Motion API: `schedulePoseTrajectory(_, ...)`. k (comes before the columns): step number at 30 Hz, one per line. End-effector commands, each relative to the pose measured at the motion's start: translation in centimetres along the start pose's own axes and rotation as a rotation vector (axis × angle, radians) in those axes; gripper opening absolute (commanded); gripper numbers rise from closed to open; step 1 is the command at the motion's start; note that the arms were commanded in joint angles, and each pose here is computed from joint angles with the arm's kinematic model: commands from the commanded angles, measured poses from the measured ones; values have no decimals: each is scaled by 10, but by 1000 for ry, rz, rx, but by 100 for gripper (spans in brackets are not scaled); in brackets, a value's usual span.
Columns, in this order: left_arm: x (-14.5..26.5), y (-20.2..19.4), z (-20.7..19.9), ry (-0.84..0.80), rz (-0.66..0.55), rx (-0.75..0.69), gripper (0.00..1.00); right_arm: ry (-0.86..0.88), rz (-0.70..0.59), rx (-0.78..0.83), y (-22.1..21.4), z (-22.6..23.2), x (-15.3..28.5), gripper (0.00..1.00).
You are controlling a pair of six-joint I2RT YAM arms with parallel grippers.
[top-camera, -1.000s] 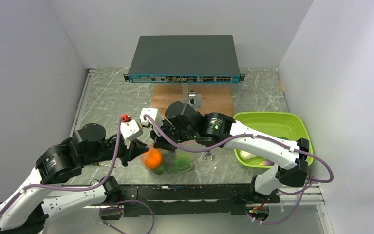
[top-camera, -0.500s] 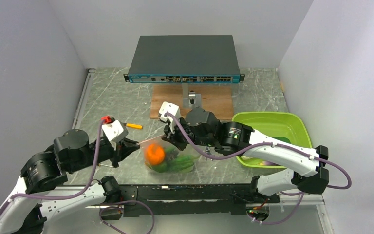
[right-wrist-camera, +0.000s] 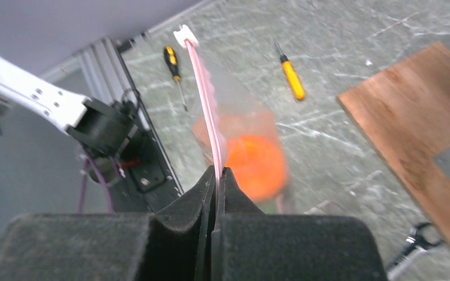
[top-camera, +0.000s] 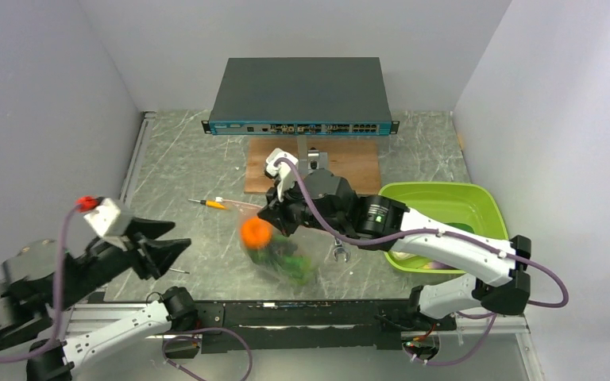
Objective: Place the food in the zip-top bag and seal the zipper
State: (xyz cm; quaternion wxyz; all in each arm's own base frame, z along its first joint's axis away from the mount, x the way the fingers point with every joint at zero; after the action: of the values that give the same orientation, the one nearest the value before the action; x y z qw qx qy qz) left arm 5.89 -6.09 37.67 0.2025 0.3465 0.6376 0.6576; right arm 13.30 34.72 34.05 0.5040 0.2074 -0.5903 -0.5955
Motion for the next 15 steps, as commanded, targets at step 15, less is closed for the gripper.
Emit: schedulePoseTrajectory(15,51,7,16,83,-260,312,100,67,-355,-715,86,30,-90,0)
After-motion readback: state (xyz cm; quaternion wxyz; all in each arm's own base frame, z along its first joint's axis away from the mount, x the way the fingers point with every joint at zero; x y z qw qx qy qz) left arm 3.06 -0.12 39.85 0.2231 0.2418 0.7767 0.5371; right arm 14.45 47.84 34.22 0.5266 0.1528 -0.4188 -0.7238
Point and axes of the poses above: each gripper's point midway between its finger pads, its own x axis back along the fingers, its own z axis along the line the jaws close on, y = z × x, the point moved 4 cm from there along x, back along the fingers, and after that the axes turned 5 degrees about -x, right-handed, at the moved point
